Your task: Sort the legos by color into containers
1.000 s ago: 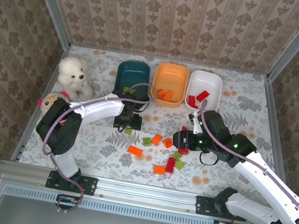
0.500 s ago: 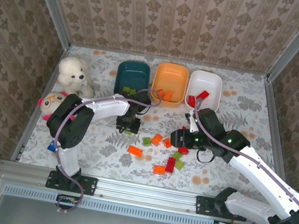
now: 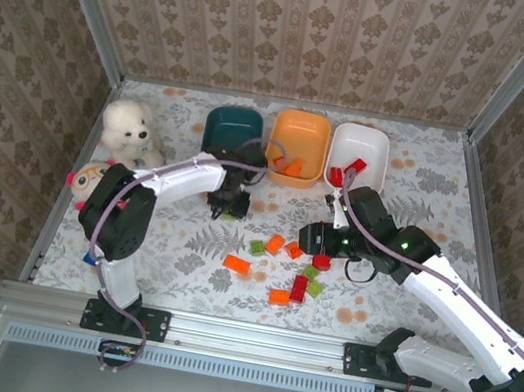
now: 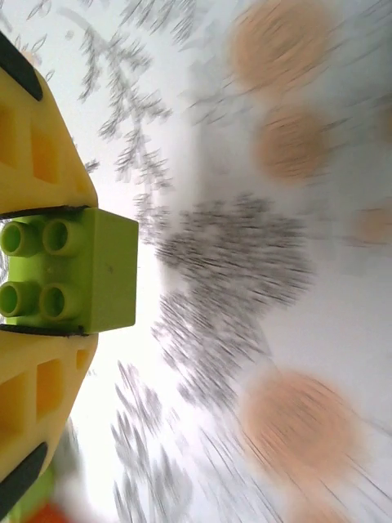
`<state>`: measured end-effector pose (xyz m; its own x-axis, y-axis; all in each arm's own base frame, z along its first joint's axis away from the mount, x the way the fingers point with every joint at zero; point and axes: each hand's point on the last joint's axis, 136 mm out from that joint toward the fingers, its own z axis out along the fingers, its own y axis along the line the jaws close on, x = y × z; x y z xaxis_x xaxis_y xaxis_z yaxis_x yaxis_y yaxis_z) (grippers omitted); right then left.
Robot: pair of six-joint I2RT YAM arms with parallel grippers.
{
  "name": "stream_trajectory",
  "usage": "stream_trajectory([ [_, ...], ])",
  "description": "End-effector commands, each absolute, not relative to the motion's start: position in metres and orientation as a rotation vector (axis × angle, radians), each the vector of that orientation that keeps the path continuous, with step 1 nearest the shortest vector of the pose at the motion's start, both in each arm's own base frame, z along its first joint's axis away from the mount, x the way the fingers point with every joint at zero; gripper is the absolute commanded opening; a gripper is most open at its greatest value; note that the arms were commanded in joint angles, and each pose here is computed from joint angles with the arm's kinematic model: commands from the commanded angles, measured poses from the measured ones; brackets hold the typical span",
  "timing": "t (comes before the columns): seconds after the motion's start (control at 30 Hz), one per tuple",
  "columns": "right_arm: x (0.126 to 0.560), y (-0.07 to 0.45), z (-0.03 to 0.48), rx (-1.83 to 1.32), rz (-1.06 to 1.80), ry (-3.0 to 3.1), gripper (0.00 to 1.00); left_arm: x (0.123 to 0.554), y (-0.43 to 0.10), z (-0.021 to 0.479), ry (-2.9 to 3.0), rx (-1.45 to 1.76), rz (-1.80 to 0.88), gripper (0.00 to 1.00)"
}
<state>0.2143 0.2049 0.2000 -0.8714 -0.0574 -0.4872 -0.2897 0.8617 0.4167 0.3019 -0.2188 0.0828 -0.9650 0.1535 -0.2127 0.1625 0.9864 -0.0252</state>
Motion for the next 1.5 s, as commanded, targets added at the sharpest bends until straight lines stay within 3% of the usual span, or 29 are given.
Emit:
stream_trajectory([
  [0.0, 0.226, 0.207, 0.216, -0.257, 0.654, 2.511, 0.63, 0.338, -0.215, 0.155, 2.759, 0.188, -0.135, 0.28],
  [0.23, 0.252, 0.228, 0.231, -0.279, 0.667, 2.472, 0.63, 0.423, -0.207, 0.173, 2.674, 0.098, -0.181, 0.28],
  [0.5, 0.273, 0.246, 0.238, -0.313, 0.676, 2.473, 0.63, 0.499, -0.211, 0.135, 2.695, 0.063, -0.235, 0.28],
  [1.2, 0.293, 0.241, 0.226, -0.257, 0.689, 2.5, 0.63, 0.442, -0.23, 0.076, 2.96, -0.148, -0.395, 0.3],
  [1.33, 0.293, 0.24, 0.222, -0.251, 0.686, 2.508, 0.63, 0.441, -0.232, 0.077, 2.964, -0.148, -0.406, 0.36],
  [1.47, 0.293, 0.239, 0.217, -0.251, 0.668, 2.526, 0.64, 0.441, -0.231, 0.081, 2.96, -0.148, -0.405, 0.49],
])
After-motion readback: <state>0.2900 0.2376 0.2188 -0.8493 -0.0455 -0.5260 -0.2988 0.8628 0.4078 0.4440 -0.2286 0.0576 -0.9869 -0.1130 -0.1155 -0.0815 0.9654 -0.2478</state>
